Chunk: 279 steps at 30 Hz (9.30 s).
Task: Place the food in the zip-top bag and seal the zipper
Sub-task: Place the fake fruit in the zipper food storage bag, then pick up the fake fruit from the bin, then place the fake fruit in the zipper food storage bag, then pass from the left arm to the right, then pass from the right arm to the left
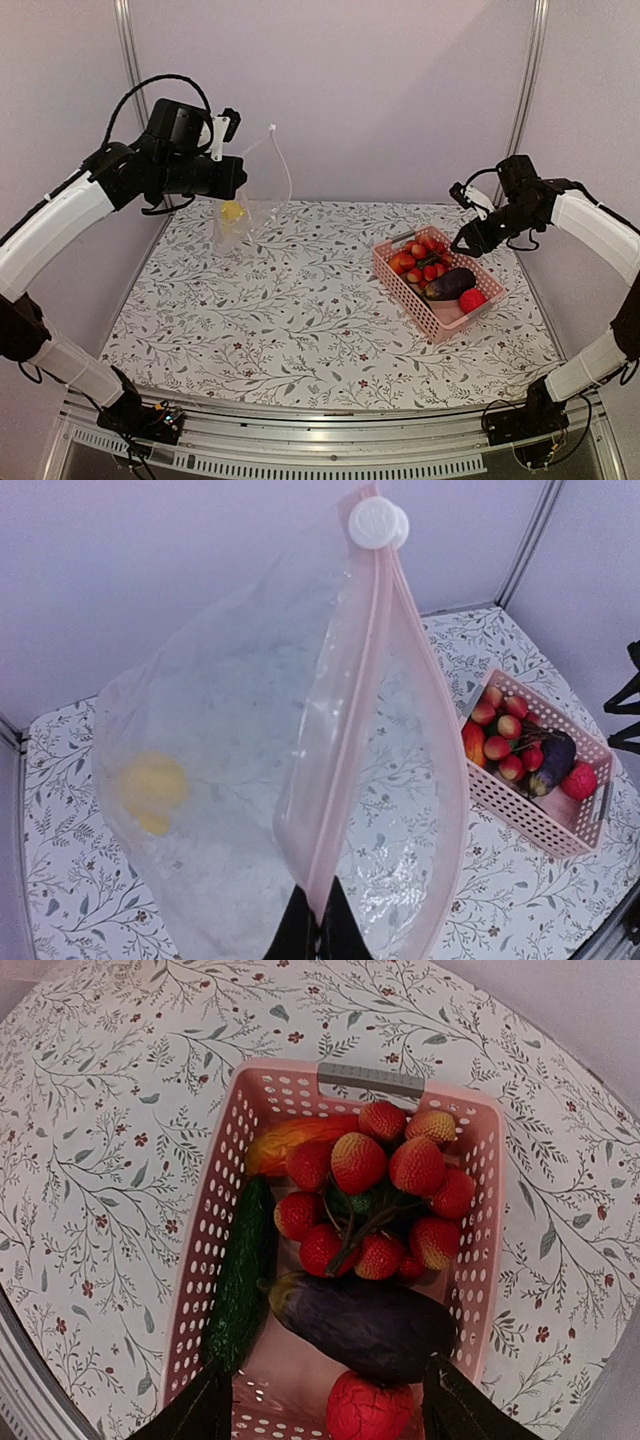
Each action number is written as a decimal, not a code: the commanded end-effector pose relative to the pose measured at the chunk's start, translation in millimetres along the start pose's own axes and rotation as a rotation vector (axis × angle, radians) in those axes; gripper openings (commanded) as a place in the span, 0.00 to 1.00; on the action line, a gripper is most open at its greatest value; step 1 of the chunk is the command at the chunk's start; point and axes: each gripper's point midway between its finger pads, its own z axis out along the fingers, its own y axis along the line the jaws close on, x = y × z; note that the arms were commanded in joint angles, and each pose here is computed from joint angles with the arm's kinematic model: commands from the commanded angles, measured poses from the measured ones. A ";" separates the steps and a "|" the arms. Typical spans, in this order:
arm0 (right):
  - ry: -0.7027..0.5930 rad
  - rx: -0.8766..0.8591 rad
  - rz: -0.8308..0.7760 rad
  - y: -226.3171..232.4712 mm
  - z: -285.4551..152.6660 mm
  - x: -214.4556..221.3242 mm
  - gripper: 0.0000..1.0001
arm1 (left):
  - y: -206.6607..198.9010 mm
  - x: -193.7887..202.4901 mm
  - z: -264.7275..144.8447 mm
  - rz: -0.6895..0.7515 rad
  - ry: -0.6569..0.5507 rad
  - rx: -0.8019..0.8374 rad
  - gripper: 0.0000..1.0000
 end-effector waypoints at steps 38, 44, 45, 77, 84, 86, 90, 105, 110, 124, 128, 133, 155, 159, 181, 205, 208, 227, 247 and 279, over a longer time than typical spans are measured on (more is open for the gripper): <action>0.438 0.184 0.082 -39.6 63.8 148.0 0.65 | -23.4 61.1 63.4 0.012 0.130 0.115 0.00; 0.476 0.178 0.100 -40.3 73.1 158.3 0.67 | -24.3 63.7 64.5 0.010 0.137 0.117 0.00; 0.484 0.174 0.101 -39.9 74.6 160.2 0.67 | -24.3 63.6 64.1 0.009 0.136 0.118 0.00; 0.181 0.030 0.074 -14.8 20.9 53.2 0.31 | -25.7 63.6 73.7 0.001 0.127 0.115 0.00; -0.048 -0.148 -0.004 19.6 -14.0 -15.7 0.31 | -28.9 57.8 73.4 -0.007 0.118 0.128 0.00; -0.125 -0.210 -0.037 34.4 -28.3 -40.3 0.31 | -31.9 56.1 73.2 -0.013 0.118 0.141 0.00; -0.262 -0.299 -0.128 66.0 -52.1 -83.9 0.33 | -39.6 52.4 74.0 -0.034 0.108 0.178 0.00; -0.482 -0.536 -0.441 209.7 -77.2 -179.2 0.35 | -83.5 43.6 74.7 -0.042 0.107 0.299 0.00; -0.489 -0.570 -0.466 237.3 -59.5 -194.5 0.36 | -95.3 36.8 67.0 -0.038 0.089 0.326 0.00; -0.340 -0.419 -0.336 219.6 48.6 -191.6 0.44 | -109.6 24.8 37.3 -0.063 0.042 0.417 0.00; -0.315 -0.386 -0.328 213.9 57.2 -187.6 0.65 | -107.4 24.8 35.6 -0.065 0.036 0.413 0.00; -0.330 -0.498 -0.436 239.8 26.4 -180.4 0.75 | -103.9 28.2 43.2 -0.061 0.044 0.388 0.00; -0.216 -0.255 -1.031 269.5 44.6 -105.8 0.53 | -103.5 38.4 60.9 -0.053 0.087 0.400 0.00; -0.216 -0.246 -1.055 271.7 48.8 -105.1 0.40 | -101.3 39.0 59.5 -0.050 0.084 0.395 0.00; -0.376 -0.236 -0.943 274.2 22.4 -165.6 0.00 | -26.2 105.7 1.7 -0.026 -0.160 0.245 0.50; -0.455 -0.331 -0.852 267.2 -11.4 -193.6 0.00 | -20.9 132.8 48.7 0.175 -0.112 0.150 0.56; -0.474 -0.298 -0.874 261.0 -6.1 -206.8 0.00 | 9.1 107.0 23.7 0.115 -0.122 0.026 0.68; -0.451 -0.295 -1.155 337.9 51.0 -191.4 0.00 | 24.5 -7.0 0.0 -0.020 0.041 0.064 0.68; -0.405 -0.275 -1.230 371.2 34.6 -166.1 0.03 | -88.8 50.0 18.2 0.143 0.342 0.392 0.69; -0.374 -0.225 -1.020 281.1 -40.6 -162.4 0.55 | -98.2 33.2 36.5 0.175 0.309 0.432 0.03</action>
